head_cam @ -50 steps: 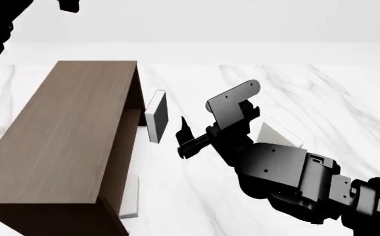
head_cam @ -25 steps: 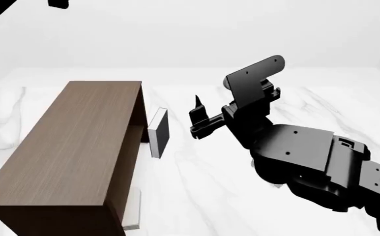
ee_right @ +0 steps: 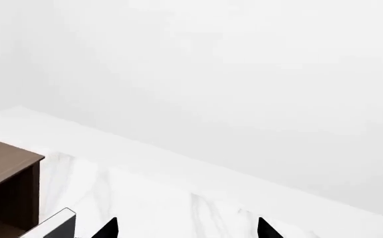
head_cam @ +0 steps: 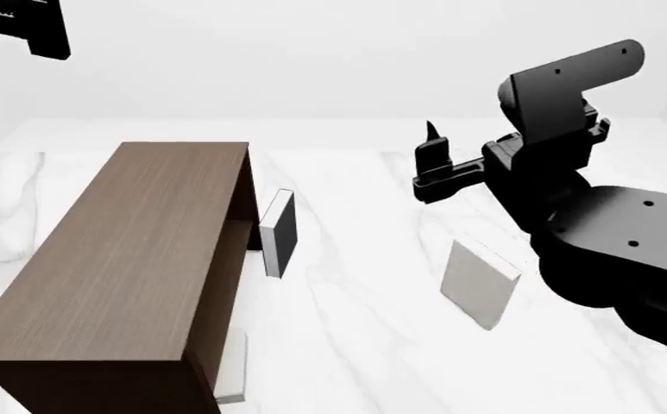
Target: Pick up the book on the right and place it under the cabinet shelf.
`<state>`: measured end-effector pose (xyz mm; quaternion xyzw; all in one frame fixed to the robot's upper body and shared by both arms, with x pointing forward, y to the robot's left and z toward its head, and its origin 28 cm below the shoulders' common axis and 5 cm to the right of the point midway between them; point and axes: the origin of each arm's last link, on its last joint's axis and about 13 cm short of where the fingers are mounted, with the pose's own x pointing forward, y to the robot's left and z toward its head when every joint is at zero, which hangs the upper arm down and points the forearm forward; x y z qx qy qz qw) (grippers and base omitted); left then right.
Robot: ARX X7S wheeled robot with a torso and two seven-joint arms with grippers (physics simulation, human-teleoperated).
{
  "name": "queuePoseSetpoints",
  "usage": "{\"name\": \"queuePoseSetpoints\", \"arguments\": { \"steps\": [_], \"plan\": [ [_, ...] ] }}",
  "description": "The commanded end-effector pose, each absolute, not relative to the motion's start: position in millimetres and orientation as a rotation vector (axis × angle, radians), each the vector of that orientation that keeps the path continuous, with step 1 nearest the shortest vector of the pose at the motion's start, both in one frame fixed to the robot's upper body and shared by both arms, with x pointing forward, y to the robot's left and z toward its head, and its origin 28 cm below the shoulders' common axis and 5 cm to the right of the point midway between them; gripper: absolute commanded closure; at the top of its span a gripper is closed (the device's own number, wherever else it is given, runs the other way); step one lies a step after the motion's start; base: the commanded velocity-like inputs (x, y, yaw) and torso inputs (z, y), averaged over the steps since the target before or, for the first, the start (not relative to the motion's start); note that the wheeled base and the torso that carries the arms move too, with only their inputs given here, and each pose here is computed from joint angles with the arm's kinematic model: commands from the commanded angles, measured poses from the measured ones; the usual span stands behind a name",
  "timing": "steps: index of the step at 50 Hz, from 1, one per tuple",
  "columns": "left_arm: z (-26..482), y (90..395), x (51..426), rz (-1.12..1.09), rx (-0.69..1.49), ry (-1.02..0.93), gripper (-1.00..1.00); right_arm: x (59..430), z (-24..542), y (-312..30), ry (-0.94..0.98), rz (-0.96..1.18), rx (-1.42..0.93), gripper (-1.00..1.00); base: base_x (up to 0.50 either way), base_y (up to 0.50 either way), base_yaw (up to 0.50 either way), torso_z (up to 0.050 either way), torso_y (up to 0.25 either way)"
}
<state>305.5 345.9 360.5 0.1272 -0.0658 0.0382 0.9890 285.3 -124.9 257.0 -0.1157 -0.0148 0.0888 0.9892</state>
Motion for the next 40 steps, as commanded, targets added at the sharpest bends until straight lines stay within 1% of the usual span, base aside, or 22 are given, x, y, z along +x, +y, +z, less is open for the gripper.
{"name": "queuePoseSetpoints", "arguments": {
  "steps": [1,3,12,26,40],
  "plan": [
    [343,360,281,0.099,0.269,-0.126,-1.00,272,269,-147,-0.041,0.098,-0.232,-1.00,0.00,0.00,0.00,0.000,0.250],
    [340,362,278,0.104,0.266,-0.124,-1.00,270,270,-150,-0.041,0.085,-0.231,-1.00,0.00,0.00,0.00,0.000,0.170],
    [330,372,263,0.137,0.259,-0.126,-1.00,255,279,-167,-0.055,0.016,-0.234,-1.00,0.00,0.00,0.00,0.000,0.000],
    [324,390,225,0.190,0.218,-0.176,-1.00,224,289,-184,-0.097,-0.074,-0.222,-1.00,0.00,0.00,0.00,0.000,0.000],
    [296,402,184,0.223,0.191,-0.181,-1.00,186,273,-192,-0.101,-0.152,-0.170,-1.00,0.00,0.00,0.00,0.000,0.000]
  ]
}}
